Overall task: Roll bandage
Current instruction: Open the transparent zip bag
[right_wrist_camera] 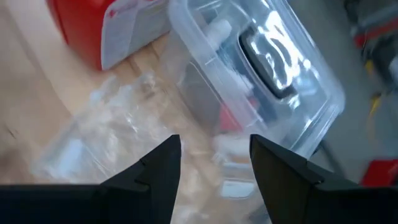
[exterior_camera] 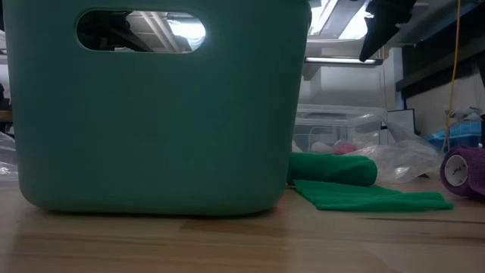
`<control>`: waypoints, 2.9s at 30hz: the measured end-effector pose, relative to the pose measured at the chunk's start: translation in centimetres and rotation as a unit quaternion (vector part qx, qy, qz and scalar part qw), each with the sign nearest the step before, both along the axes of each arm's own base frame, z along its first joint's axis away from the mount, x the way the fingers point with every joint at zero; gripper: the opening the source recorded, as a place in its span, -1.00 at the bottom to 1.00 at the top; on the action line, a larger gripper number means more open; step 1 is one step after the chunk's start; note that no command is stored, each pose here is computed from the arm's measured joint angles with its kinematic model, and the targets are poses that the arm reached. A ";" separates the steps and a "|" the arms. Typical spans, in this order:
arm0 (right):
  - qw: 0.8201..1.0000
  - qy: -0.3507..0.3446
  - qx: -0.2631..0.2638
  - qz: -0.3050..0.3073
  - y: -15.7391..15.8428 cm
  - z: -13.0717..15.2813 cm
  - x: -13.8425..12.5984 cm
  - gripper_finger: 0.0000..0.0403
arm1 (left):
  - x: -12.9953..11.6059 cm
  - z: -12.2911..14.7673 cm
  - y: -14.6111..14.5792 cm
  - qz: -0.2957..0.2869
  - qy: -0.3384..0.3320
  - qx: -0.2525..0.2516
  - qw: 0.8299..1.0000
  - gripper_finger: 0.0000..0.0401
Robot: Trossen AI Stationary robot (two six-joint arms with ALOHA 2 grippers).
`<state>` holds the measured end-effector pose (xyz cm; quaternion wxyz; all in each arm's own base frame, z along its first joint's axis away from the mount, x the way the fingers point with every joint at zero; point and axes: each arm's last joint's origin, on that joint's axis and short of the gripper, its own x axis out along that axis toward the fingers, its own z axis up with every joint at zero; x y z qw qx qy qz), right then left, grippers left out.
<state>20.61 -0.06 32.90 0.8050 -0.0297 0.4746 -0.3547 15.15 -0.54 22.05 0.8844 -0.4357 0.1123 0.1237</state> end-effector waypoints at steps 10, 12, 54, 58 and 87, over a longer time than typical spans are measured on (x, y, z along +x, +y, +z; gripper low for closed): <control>0.985 -0.044 0.021 -0.168 -0.2 -2.9 -1.2 -0.04 | 0.0 0.0 0.0 -0.002 0.003 0.028 1.000 -0.43; 0.981 -0.044 0.016 -0.188 -0.2 -4.1 -1.4 -0.04 | 0.0 0.0 0.0 -0.003 0.004 0.034 0.999 -0.43; 0.932 -0.032 -0.114 -0.343 -1.3 -15.1 -0.3 -0.04 | 0.0 0.0 0.0 -0.012 0.007 0.064 0.998 -0.43; 0.924 -0.005 -0.125 -0.361 -2.0 -15.5 -0.5 -0.04 | 0.0 0.0 0.1 -0.013 0.008 0.069 0.998 -0.43; 0.948 0.088 -0.094 -0.290 -1.1 -12.4 -1.7 -0.98 | 0.0 -0.1 0.1 -0.014 0.012 0.072 0.997 -0.43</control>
